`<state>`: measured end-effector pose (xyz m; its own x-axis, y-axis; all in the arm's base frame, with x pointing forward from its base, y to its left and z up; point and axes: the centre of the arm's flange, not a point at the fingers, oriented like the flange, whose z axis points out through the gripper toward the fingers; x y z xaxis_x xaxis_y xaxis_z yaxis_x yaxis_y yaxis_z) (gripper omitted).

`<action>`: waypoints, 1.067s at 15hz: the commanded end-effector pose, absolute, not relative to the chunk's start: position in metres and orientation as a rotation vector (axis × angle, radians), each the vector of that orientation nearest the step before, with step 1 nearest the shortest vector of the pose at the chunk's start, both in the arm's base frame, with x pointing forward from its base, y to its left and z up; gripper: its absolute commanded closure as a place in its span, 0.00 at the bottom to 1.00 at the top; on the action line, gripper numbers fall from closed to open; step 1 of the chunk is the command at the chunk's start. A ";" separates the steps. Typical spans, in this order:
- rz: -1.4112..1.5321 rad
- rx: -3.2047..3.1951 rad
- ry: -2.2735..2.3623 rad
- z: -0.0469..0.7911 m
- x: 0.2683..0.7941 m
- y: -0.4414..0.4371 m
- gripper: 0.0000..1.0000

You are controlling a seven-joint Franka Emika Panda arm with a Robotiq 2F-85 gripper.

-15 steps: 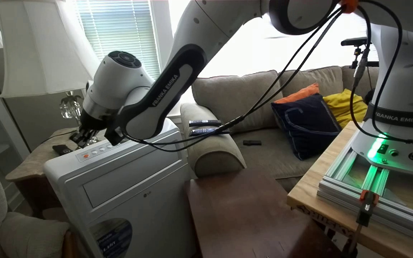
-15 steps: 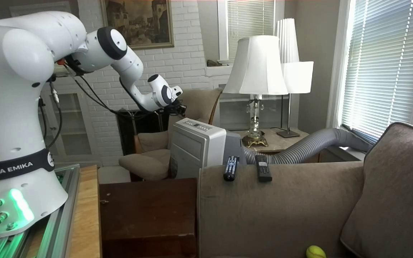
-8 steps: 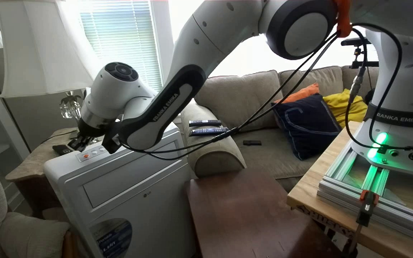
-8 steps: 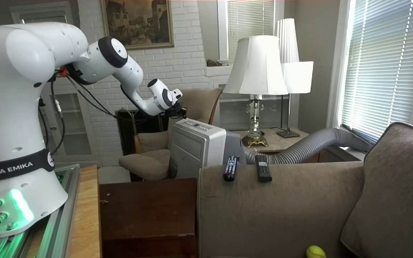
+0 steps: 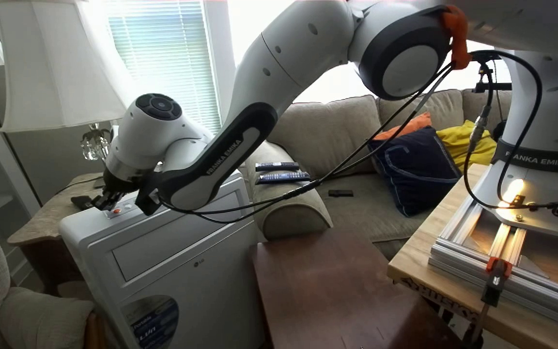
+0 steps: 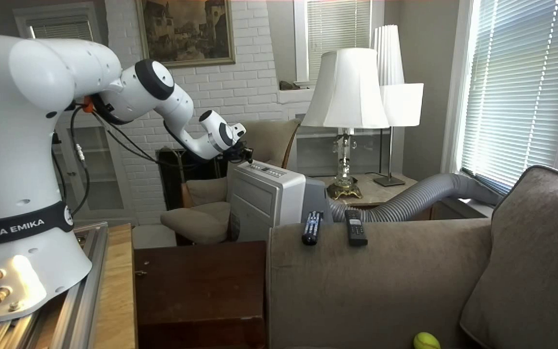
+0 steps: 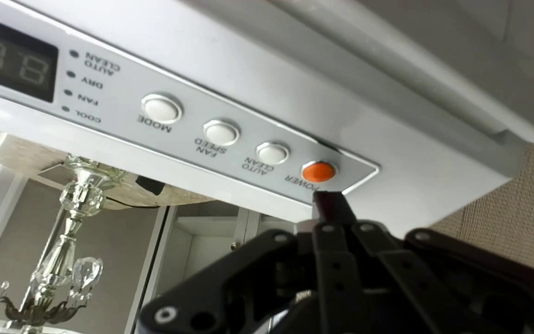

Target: Press the orange button on the heater

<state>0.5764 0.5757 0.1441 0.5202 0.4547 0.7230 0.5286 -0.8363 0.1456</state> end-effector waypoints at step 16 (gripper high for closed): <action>-1.144 -2.839 -0.830 0.121 0.591 0.596 1.00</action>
<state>0.5797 0.5881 0.1459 0.5615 0.4849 0.6705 0.4919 -0.8472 0.2008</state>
